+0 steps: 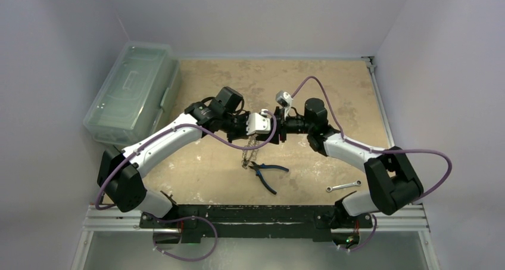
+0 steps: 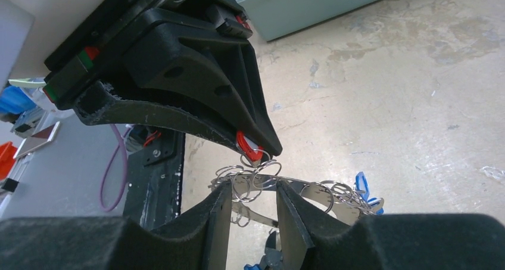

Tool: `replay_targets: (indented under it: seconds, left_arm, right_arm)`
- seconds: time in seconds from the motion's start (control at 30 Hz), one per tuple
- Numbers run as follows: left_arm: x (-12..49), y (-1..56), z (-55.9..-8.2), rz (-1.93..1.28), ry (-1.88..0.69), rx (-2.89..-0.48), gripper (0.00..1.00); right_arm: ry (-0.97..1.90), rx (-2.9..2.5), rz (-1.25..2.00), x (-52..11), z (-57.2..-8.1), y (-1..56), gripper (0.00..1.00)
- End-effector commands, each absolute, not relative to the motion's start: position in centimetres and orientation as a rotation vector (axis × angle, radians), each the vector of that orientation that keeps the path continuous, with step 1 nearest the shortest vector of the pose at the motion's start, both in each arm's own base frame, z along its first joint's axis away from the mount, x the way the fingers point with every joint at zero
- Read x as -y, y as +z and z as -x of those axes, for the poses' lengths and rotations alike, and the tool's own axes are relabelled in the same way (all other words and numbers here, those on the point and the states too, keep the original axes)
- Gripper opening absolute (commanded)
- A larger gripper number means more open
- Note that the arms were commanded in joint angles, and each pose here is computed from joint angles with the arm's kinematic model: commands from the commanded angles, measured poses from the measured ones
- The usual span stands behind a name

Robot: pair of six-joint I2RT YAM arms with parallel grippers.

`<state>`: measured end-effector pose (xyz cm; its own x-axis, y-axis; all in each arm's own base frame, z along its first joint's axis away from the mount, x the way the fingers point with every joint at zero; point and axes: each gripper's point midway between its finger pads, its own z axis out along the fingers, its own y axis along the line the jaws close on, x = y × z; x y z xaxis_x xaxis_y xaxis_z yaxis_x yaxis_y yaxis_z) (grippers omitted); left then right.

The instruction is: Remove the keys from the keyring

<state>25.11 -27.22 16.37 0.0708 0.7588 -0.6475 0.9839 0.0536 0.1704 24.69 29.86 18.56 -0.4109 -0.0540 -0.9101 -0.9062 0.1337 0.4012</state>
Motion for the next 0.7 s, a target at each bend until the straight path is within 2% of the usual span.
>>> replay_targets:
  seconds: [0.0,0.67]
  left_arm:
    - [28.4,18.2,-25.9,-1.705,-0.509,-1.676,0.0]
    - [28.4,18.0,-25.5,-1.723,-0.525,-1.664,0.0]
  right_arm:
    - [1.384,-1.601,0.934,-30.1,-25.0,19.5,0.37]
    - [1.641,-1.584,0.898,-31.1,-23.6,19.6,0.34]
